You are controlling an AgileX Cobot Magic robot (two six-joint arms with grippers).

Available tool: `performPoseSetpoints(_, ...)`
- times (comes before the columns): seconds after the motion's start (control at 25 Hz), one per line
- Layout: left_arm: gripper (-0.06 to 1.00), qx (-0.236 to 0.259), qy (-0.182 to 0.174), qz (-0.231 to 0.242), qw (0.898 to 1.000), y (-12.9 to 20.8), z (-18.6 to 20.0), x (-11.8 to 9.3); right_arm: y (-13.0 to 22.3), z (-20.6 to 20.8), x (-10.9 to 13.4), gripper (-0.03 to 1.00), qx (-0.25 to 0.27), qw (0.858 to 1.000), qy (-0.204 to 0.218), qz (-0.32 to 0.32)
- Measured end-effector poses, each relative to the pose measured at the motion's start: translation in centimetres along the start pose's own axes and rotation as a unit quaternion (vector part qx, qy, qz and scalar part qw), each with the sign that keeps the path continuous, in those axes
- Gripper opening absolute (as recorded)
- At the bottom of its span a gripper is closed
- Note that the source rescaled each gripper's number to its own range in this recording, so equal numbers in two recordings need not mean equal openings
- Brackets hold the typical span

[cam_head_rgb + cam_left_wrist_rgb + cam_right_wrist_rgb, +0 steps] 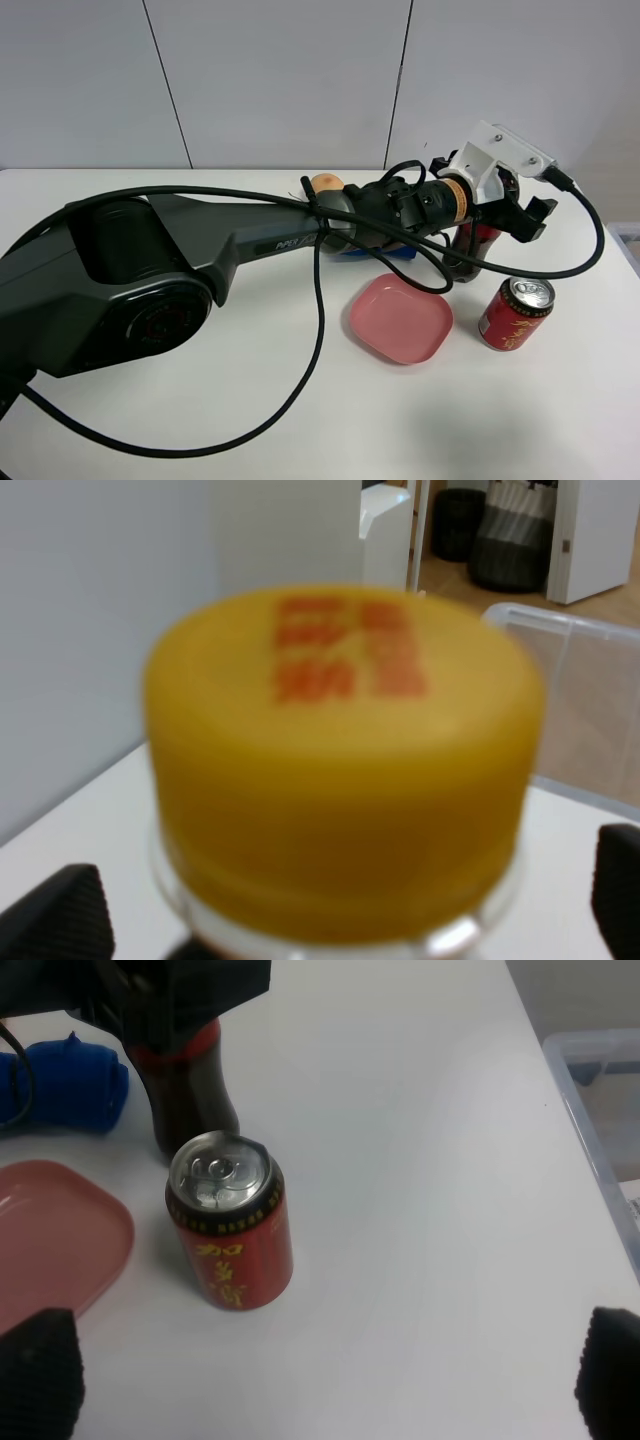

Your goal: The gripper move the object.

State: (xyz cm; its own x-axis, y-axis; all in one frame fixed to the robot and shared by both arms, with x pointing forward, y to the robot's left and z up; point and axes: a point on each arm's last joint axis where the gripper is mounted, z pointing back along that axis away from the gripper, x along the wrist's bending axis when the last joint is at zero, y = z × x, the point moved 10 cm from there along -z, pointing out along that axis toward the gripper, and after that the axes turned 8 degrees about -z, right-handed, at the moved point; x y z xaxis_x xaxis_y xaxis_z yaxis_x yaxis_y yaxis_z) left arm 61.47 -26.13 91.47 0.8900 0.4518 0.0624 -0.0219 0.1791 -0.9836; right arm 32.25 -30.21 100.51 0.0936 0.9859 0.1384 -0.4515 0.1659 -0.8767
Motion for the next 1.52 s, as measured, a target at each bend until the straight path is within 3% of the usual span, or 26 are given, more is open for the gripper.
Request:
performPoseSetpoints(0.4,1.00,-0.019,-0.001,0.037,0.999,-1.4,0.2,0.1,0.0,0.0,0.0,1.00,0.000,1.000,0.000,0.000)
performPoseSetpoints(0.6,1.00,-0.017,-0.025,0.084,0.996,-4.6,1.4,1.2,0.0,0.0,0.0,1.00,0.000,1.000,0.000,0.000)
performPoseSetpoints(0.88,1.00,-0.011,-0.059,0.093,0.994,-11.2,4.6,2.1,0.0,0.0,0.0,1.00,0.000,1.000,0.000,0.000)
performPoseSetpoints(1.12,1.00,0.055,-0.122,0.106,0.985,-15.1,9.4,3.8,0.0,0.0,0.0,1.00,0.000,1.000,0.000,0.000)
performPoseSetpoints(1.32,1.00,0.119,-0.196,0.062,0.971,-18.3,16.5,8.4,0.0,0.0,0.0,1.00,0.000,1.000,0.000,0.000)
performPoseSetpoints(1.52,1.00,0.100,-0.280,0.038,0.954,-22.5,24.2,16.4,0.0,0.0,0.0,1.00,0.000,1.000,0.000,0.000)
